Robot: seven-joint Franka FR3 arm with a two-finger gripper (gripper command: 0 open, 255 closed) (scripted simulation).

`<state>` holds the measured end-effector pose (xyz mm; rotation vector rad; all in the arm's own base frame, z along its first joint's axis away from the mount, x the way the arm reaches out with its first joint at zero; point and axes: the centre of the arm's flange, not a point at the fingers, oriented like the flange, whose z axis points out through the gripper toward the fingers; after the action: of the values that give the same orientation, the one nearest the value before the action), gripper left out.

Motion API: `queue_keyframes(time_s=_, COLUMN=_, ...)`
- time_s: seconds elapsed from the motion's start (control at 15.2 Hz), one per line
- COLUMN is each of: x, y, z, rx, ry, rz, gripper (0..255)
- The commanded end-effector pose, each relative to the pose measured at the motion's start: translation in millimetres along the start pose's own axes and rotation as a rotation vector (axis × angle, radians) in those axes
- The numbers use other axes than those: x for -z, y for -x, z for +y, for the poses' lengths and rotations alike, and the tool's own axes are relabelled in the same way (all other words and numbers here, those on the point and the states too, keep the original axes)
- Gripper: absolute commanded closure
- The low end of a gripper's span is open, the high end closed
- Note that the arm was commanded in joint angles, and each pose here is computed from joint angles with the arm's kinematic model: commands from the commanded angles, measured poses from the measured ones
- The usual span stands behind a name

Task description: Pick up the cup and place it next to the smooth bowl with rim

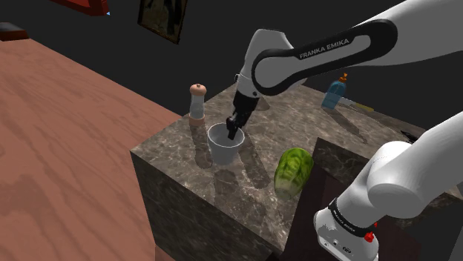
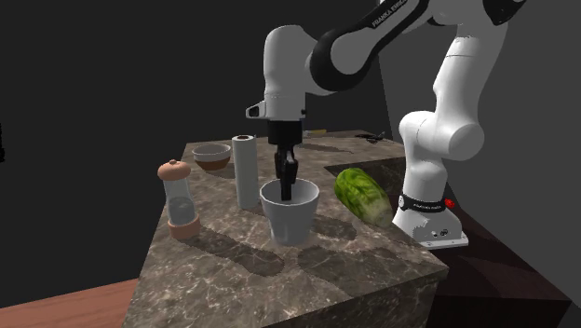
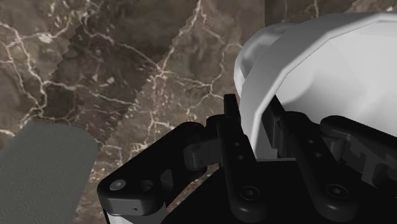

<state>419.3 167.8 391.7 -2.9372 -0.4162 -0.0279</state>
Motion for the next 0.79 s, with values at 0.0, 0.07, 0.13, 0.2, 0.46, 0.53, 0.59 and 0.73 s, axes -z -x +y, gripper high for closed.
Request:
queue_keyframes(time_s=0.0, x=10.6, y=0.2, z=-2.3, rx=0.0, ry=0.0, rz=0.0, gripper=255)
queue_keyframes(time_s=0.07, x=15.8, y=0.0, z=-3.2, rx=0.0, ry=0.0, rz=0.0, gripper=255)
queue_keyframes(time_s=0.13, x=21.0, y=-0.2, z=-4.1, rx=0.0, ry=0.0, rz=0.0, gripper=255)
queue_keyframes(time_s=0.2, x=26.2, y=-0.4, z=-5.0, rx=0.0, ry=0.0, rz=0.0, gripper=255)
queue_keyframes(time_s=0.46, x=47.0, y=-1.3, z=-8.6, rx=0.0, ry=0.0, rz=0.0, gripper=255)
queue_keyframes(time_s=0.53, x=52.2, y=-1.6, z=-9.5, rx=0.0, ry=0.0, rz=0.0, gripper=255)
queue_keyframes(time_s=0.59, x=57.4, y=-1.8, z=-10.4, rx=0.0, ry=0.0, rz=0.0, gripper=255)
queue_keyframes(time_s=0.73, x=67.8, y=-2.2, z=-12.1, rx=0.0, ry=0.0, rz=0.0, gripper=255)
